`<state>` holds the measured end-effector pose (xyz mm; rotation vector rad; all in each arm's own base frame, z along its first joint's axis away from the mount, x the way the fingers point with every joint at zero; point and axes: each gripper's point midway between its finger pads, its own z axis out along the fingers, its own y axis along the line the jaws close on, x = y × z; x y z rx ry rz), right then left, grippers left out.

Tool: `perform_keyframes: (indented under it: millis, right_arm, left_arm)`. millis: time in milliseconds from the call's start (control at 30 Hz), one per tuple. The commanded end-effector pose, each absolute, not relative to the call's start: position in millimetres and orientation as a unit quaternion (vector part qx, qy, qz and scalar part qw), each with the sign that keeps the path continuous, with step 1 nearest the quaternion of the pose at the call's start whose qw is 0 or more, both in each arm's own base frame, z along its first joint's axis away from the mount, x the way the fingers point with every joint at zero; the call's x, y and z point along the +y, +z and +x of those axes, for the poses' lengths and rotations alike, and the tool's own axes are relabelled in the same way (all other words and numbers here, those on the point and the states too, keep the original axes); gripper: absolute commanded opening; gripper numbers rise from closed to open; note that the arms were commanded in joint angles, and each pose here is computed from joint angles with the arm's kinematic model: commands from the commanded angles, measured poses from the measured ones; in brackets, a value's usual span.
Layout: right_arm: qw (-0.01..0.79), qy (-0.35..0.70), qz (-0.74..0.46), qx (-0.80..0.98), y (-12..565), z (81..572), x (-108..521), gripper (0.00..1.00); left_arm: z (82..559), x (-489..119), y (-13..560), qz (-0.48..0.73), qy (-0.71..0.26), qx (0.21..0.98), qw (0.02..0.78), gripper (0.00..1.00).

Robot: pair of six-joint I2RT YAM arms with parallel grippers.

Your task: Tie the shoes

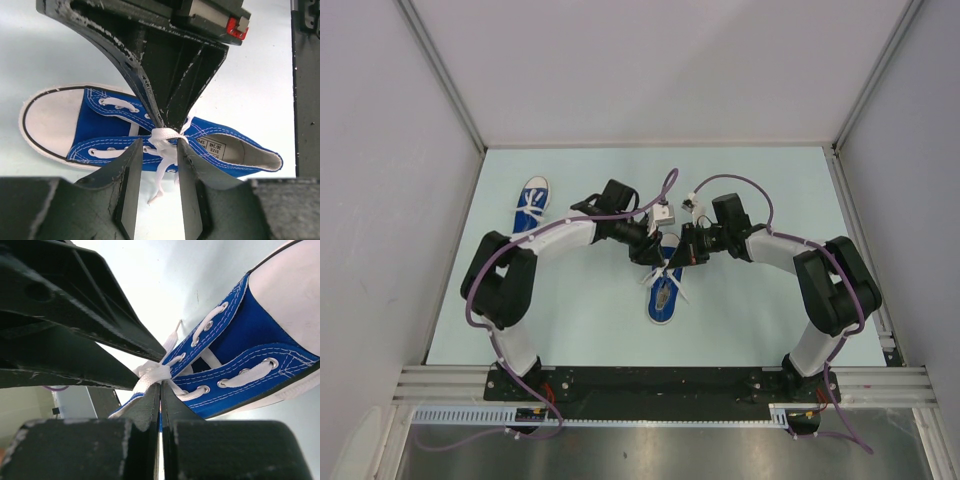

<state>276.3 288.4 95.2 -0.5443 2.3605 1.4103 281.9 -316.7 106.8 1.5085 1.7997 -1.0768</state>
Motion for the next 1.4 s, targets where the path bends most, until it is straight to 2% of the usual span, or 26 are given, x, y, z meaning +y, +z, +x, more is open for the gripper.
perform_keyframes:
  millis: [0, 433, 500, 567, 767, 1200, 1233, 1267, 1367]
  right_arm:
    - [0.19, 0.506, -0.206, 0.816, 108.1, 284.9, 296.2, 0.0]
    - [0.184, 0.505, -0.206, 0.817, 107.7, 282.2, 294.0, 0.0]
    - [0.183, 0.506, -0.206, 0.817, 107.7, 281.7, 293.9, 0.0]
    - [0.183, 0.506, -0.207, 0.817, 108.1, 281.2, 293.7, 0.0]
    - [0.185, 0.506, -0.209, 0.816, 109.0, 281.3, 293.7, 0.0]
    - [0.177, 0.497, -0.211, 0.823, 103.7, 278.3, 285.5, 0.0]
    - [0.179, 0.497, -0.209, 0.823, 104.4, 279.7, 284.9, 0.01]
    - [0.177, 0.498, -0.21, 0.823, 104.3, 279.2, 285.5, 0.06]
    - [0.178, 0.5, -0.212, 0.821, 105.7, 278.7, 285.3, 0.1]
  left_arm:
    - [287.2, -322.1, 114.1, 0.555, -0.412, 0.668, 0.276, 0.39]
    - [293.1, -316.0, 101.7, 0.536, -0.389, 0.698, 0.271, 0.36]
    - [293.6, -314.9, 101.4, 0.535, -0.386, 0.701, 0.271, 0.32]
    - [296.0, -314.4, 103.7, 0.534, -0.382, 0.702, 0.275, 0.22]
    - [297.3, -316.7, 110.6, 0.535, -0.387, 0.696, 0.282, 0.0]
    - [300.4, -322.9, 139.4, 0.55, -0.394, 0.659, 0.329, 0.0]
    - [302.2, -322.5, 140.3, 0.551, -0.391, 0.658, 0.332, 0.0]
    - [301.5, -322.5, 139.9, 0.552, -0.39, 0.659, 0.331, 0.0]
    - [302.0, -321.4, 139.9, 0.557, -0.385, 0.657, 0.332, 0.0]
